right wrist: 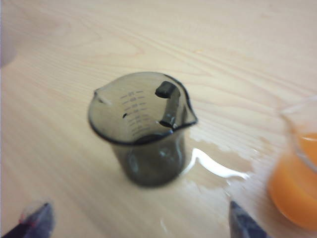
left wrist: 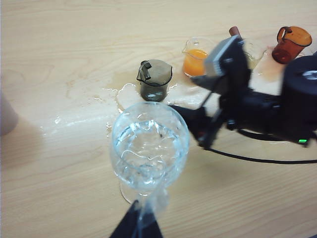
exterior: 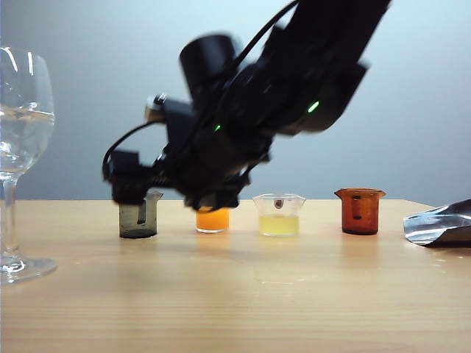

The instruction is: Pick up the first measuring cup from the left, pour the coconut rum inside into the goblet, and finally put the measuring cup back in its original place.

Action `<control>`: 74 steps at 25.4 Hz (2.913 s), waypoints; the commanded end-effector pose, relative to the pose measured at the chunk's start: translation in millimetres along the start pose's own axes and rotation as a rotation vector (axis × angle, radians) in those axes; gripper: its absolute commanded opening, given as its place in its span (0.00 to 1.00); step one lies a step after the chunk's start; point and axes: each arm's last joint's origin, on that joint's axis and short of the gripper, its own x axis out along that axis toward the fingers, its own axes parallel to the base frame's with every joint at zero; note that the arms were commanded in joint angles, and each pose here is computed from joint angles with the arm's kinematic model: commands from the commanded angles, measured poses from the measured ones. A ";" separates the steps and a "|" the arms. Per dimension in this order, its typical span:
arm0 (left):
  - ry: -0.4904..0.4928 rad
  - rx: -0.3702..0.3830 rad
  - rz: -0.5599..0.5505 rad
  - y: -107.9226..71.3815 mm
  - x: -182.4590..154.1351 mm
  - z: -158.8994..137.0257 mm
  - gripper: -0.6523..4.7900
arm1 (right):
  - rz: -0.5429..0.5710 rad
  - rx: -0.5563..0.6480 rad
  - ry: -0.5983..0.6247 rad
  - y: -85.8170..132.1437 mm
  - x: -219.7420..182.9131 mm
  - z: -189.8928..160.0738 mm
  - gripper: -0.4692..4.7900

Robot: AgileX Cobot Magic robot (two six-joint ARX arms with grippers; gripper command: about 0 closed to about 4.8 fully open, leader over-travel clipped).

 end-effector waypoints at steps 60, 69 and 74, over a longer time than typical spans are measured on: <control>-0.464 0.004 0.147 17.9 67.4 -124.8 0.12 | -0.587 0.119 -0.289 -141.4 -326.2 -38.9 0.08; -0.244 -0.050 0.133 28.3 122.5 -175.6 0.12 | -0.593 0.147 -0.217 -144.3 -317.2 -63.6 0.08; -0.302 -0.036 0.135 29.0 123.4 -172.0 0.12 | -0.621 0.149 -0.218 -144.9 -317.7 -63.6 0.15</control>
